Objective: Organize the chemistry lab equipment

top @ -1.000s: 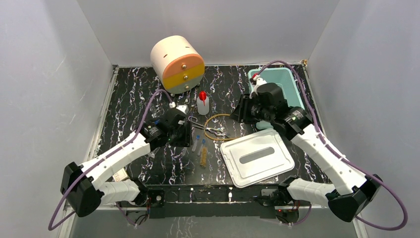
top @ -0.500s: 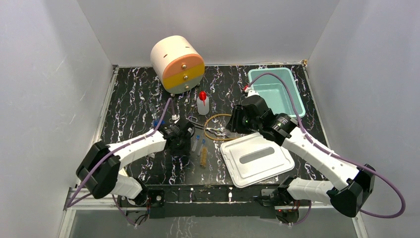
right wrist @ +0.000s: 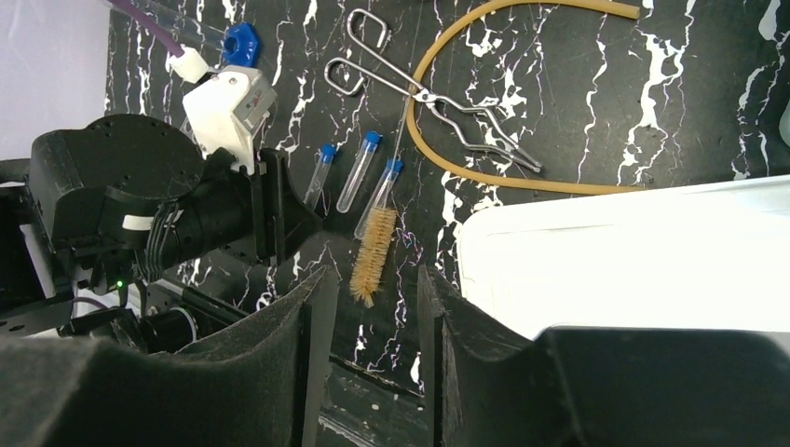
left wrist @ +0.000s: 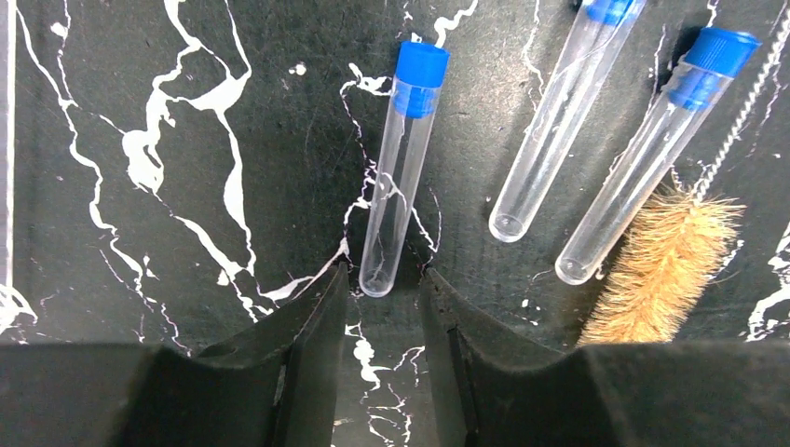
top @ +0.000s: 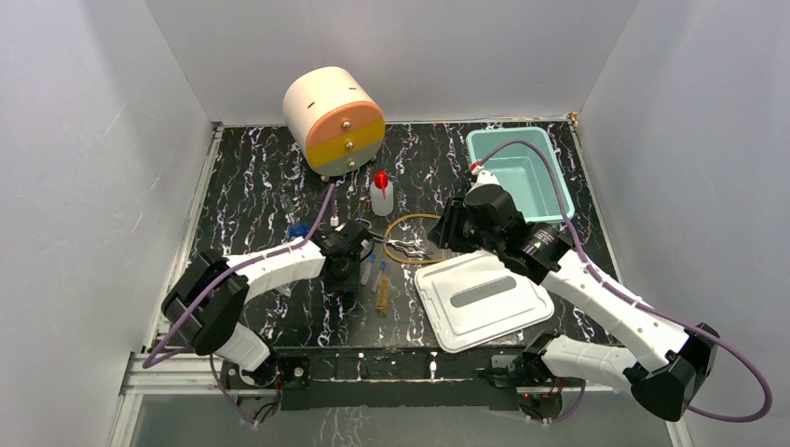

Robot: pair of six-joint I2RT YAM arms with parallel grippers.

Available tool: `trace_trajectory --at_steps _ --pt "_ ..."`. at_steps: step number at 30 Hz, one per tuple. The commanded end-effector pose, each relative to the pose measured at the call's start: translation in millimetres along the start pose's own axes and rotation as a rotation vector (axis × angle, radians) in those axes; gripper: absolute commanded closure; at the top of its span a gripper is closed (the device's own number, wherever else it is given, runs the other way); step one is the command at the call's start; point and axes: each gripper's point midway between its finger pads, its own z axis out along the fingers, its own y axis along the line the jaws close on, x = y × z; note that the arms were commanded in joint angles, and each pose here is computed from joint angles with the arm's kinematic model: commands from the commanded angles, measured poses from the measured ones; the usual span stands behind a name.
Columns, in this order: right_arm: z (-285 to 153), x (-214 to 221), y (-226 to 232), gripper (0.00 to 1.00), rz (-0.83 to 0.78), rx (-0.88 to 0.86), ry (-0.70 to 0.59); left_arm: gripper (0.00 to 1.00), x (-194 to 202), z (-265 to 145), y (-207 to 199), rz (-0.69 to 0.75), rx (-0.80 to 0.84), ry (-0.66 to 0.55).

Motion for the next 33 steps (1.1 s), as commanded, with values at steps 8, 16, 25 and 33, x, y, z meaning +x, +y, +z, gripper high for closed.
trace_trajectory --at_steps 8,16,25,33 --pt "-0.1 -8.7 5.8 0.54 0.026 -0.037 -0.064 0.75 -5.9 9.6 11.5 0.080 -0.074 -0.013" --pt "3.2 -4.8 4.9 0.53 0.036 -0.042 -0.058 0.77 -6.2 13.7 8.3 0.147 -0.053 -0.001" --pt "4.7 -3.9 5.6 0.53 0.046 -0.049 -0.059 0.86 -8.7 9.7 6.0 0.147 -0.044 -0.005" --pt "8.2 -0.9 18.3 0.53 0.070 -0.120 -0.047 0.93 -28.4 -29.7 -7.4 0.124 0.077 -0.130"
